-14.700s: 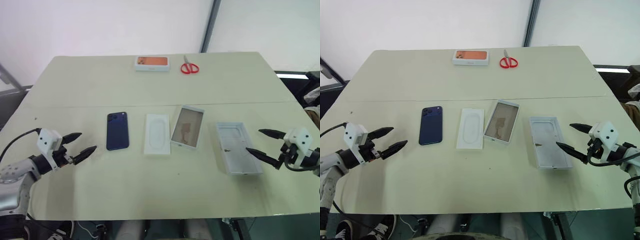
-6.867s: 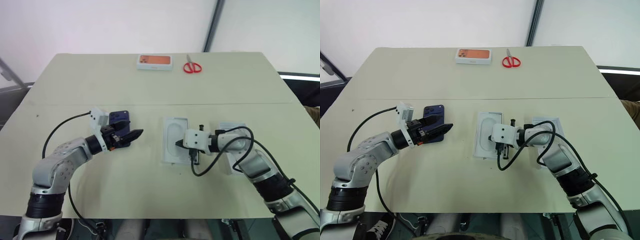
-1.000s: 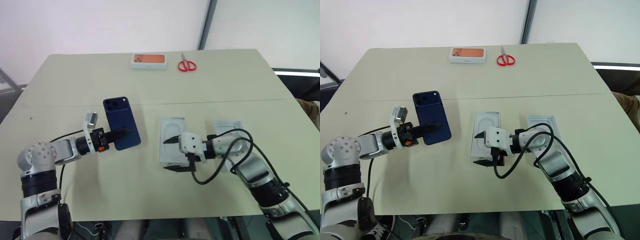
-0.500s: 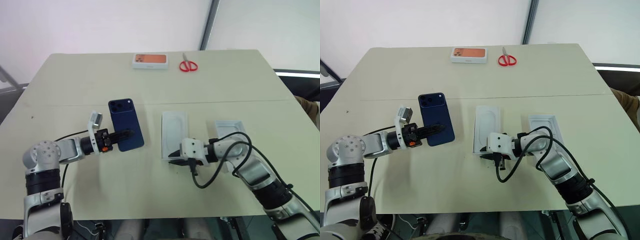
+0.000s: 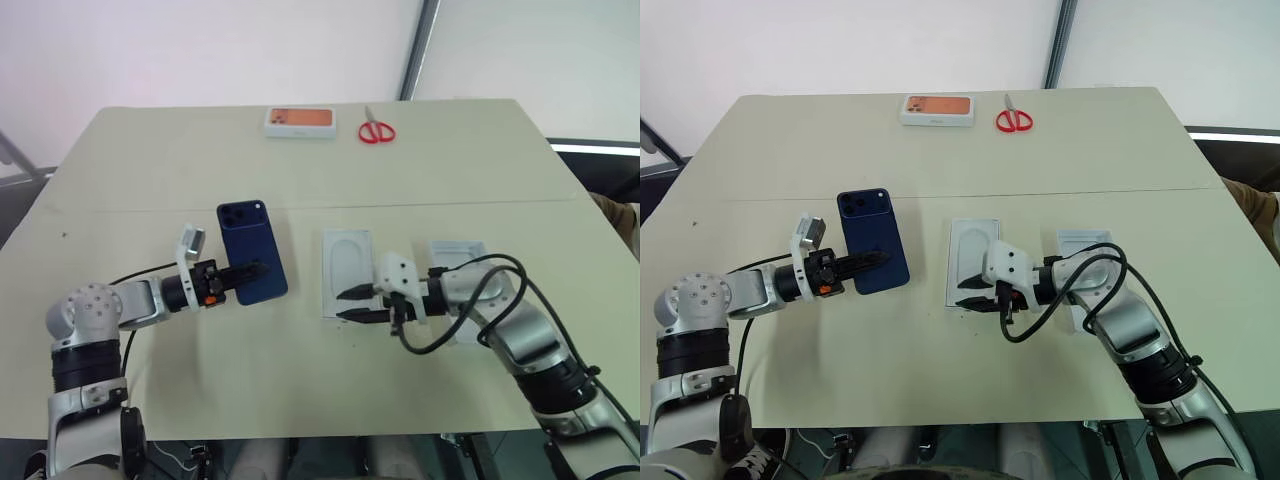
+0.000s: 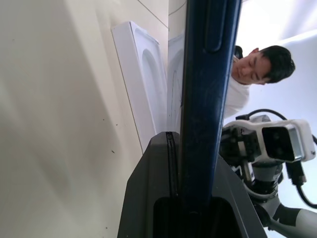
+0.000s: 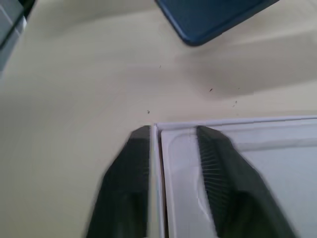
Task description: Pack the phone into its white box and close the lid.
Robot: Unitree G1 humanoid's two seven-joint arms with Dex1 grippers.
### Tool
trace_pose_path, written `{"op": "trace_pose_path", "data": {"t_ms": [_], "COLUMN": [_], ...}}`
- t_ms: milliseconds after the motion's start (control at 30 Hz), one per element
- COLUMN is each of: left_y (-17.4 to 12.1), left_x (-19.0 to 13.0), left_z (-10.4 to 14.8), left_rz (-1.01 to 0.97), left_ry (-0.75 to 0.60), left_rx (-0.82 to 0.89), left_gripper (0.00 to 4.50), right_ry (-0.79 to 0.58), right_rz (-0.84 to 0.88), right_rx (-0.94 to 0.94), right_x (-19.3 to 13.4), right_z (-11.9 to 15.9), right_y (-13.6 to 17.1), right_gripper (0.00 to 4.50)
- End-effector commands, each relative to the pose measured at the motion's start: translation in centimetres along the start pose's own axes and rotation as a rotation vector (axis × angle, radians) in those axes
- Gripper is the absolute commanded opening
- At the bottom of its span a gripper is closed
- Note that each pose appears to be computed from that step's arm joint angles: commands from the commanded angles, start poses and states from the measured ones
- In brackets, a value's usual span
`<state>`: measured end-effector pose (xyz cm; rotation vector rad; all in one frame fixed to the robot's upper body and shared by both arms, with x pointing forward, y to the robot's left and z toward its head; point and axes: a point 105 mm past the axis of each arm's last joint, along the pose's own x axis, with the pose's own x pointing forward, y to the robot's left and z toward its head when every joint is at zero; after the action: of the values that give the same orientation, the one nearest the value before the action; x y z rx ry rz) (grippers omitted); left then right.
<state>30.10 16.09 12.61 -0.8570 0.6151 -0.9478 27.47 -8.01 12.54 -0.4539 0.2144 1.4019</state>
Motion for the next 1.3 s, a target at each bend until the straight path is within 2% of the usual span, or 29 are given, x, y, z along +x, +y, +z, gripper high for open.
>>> {"op": "trace_pose_path", "data": {"t_ms": [33, 500, 733, 833, 967, 1000, 1033, 1300], "left_y": [-1.4, -1.0, -0.8, -0.7, -0.7, -0.7, -0.7, -0.6], "left_x": [0.0, 0.4, 0.4, 0.4, 0.4, 0.4, 0.4, 0.4], "left_z": [0.3, 0.0, 0.2, 0.2, 0.1, 0.0, 0.0, 0.0], "left_rz": [-0.059, -0.041, -0.028, -0.025, -0.023, -0.023, -0.023, -0.018], "left_ry": [-0.011, -0.006, -0.014, -0.013, -0.009, -0.008, -0.008, -0.008], "left_rx": [0.037, 0.035, 0.038, 0.035, 0.032, 0.031, 0.03, 0.032], "left_gripper": [0.0, 0.0, 0.0, 0.0, 0.0, 0.0, 0.0, 0.0], "right_ry": [0.056, 0.193, 0.19, 0.185, 0.177, 0.178, 0.178, 0.183], "right_rz": [-0.005, -0.017, 0.036, 0.028, 0.023, 0.012, 0.01, 0.016], "right_rx": [-0.086, -0.117, -0.098, -0.116, -0.102, -0.102, -0.104, -0.113], "right_x": [-0.3, 0.3, 0.4, 0.4, 0.6, 0.6, 0.6, 0.7], "right_z": [-0.2, -3.3, -3.3, -3.2, -3.1, -3.0, -3.0, -3.2], "right_y": [0.1, -0.2, 0.6, 0.5, 0.4, 0.3, 0.3, 0.4], "right_gripper": [3.7, 3.7, 3.7, 2.95, 2.95, 2.52, 2.27, 2.27]}}
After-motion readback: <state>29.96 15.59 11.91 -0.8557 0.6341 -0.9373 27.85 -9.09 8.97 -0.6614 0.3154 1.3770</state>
